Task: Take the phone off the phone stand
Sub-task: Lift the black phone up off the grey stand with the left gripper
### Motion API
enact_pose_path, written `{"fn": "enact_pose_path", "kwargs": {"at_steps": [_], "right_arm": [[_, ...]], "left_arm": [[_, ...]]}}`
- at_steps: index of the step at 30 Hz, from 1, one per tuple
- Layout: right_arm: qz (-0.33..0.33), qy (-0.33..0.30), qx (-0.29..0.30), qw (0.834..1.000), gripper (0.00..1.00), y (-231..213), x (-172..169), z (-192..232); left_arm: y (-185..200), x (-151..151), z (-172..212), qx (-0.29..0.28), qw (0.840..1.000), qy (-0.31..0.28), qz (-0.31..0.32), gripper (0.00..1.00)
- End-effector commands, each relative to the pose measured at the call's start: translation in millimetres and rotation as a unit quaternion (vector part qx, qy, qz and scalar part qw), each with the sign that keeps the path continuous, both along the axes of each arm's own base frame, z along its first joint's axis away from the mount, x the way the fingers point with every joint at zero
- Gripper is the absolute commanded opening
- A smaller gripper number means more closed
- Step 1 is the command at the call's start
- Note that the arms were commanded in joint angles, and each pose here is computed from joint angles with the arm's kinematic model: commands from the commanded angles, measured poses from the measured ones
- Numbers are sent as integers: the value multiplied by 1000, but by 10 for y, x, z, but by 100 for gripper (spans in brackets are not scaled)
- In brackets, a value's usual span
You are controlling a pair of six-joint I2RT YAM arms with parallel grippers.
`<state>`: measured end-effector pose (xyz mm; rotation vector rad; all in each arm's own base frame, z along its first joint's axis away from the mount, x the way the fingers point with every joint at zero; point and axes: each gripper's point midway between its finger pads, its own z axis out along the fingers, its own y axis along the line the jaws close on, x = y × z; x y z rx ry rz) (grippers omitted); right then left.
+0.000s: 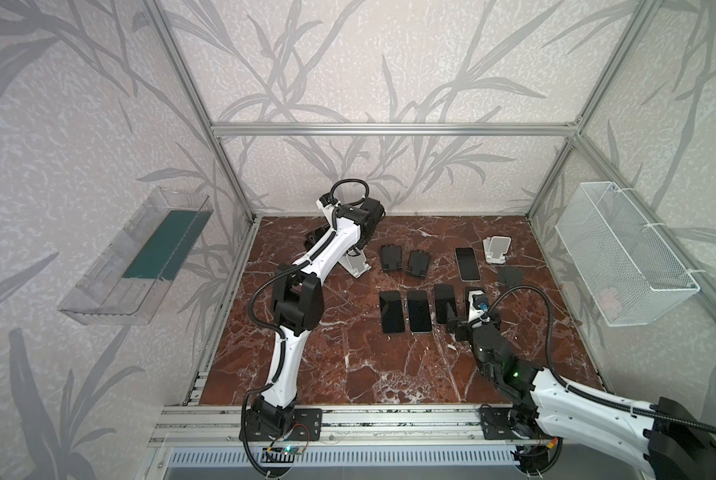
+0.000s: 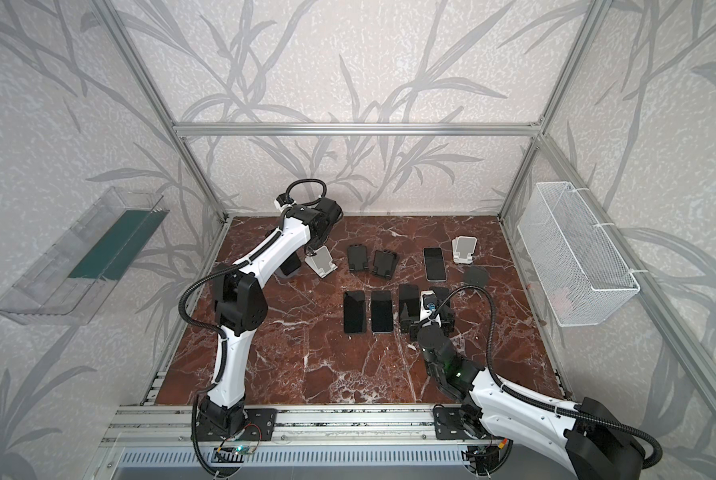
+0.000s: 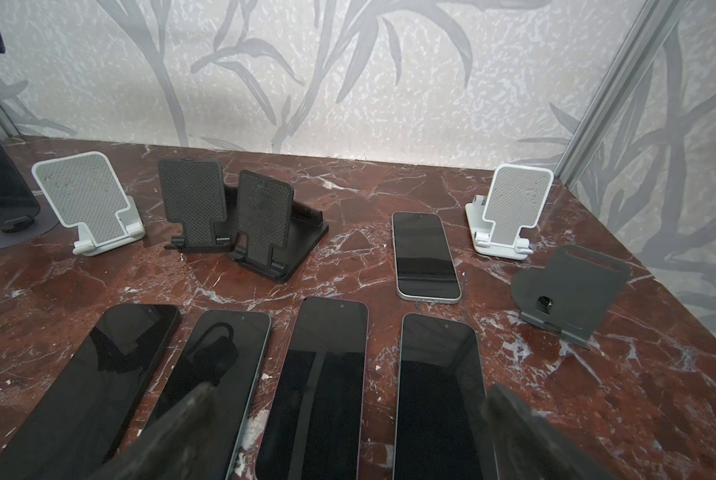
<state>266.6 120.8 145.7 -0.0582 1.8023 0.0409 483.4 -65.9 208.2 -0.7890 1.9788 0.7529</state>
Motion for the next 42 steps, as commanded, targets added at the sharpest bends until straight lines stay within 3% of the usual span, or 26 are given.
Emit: {"fn": "enact_pose_path", "kwargs": {"at_steps": [1, 4, 14, 30, 42], "right_arm": [[-11, -7, 2, 1000, 99, -1, 43, 50], [-7, -2, 1, 1000, 99, 20, 48, 42], [3, 4, 8, 1000, 99, 77, 63, 2], [18, 13, -4, 1000, 99, 153, 87, -26], [36, 23, -3, 999, 99, 245, 96, -59]], "left_arm": [[1, -79, -46, -19, 1000, 2, -7, 99], [-48, -36, -185, -30, 999, 4, -37, 99], [10, -13, -508, -58, 998, 12, -32, 99], [193, -22, -525, -53, 998, 21, -3, 99], [212, 51, -598, -63, 998, 16, -16, 99]]}}
